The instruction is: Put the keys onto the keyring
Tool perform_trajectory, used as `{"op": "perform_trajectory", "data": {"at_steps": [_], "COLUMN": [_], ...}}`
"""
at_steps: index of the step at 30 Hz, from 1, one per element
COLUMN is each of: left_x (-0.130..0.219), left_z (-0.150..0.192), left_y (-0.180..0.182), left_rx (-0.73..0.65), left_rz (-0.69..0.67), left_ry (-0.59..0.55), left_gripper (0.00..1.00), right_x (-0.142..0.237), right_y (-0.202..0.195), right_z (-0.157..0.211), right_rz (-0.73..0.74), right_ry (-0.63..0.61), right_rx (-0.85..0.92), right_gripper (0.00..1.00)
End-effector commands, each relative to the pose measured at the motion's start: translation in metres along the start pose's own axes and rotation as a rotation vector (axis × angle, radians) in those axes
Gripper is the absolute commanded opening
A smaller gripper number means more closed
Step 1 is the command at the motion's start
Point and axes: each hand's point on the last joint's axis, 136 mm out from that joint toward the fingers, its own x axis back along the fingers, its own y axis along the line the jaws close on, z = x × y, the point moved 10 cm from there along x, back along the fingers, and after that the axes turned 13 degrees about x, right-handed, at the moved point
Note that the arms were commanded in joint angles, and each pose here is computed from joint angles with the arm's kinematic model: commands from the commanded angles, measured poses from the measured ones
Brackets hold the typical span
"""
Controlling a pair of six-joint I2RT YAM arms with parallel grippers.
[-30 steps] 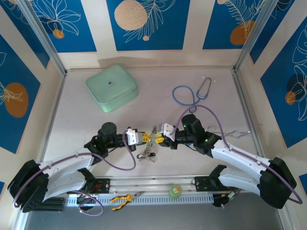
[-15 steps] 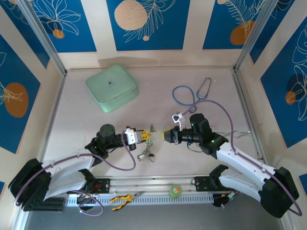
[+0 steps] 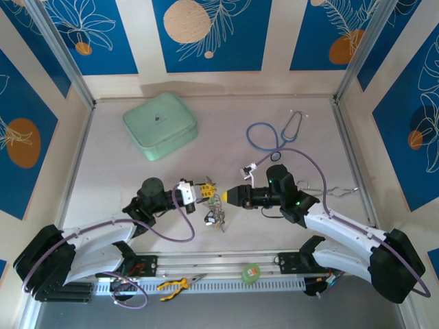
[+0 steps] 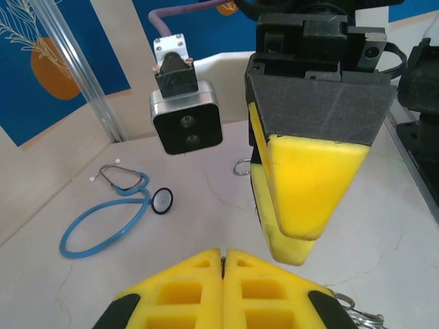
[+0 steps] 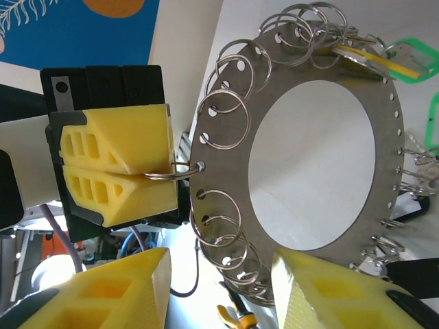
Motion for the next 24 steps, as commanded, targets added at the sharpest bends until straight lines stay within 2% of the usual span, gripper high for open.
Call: {"op": "perform_trajectory", "data": {"at_steps": [1, 24], "left_x": [0.001, 0.001], "left_z": [-0.015, -0.019], "left_y": [-0.002, -0.003], "left_rx": [-0.029, -0.019], "left_rz": [0.014, 0.031], "left_ry": [-0.088, -0.104], "left_gripper": [0.00, 0.00], "right_x": [-0.004, -0.015], "right_y": [0.006, 0.011], "right_z": [-0.001, -0.012], "right_rz": [-0.071, -0.129], "right_ry": [0.028, 0.031], "right_rx": [-0.008, 0.023], "right_gripper": [0.43, 0.38]}}
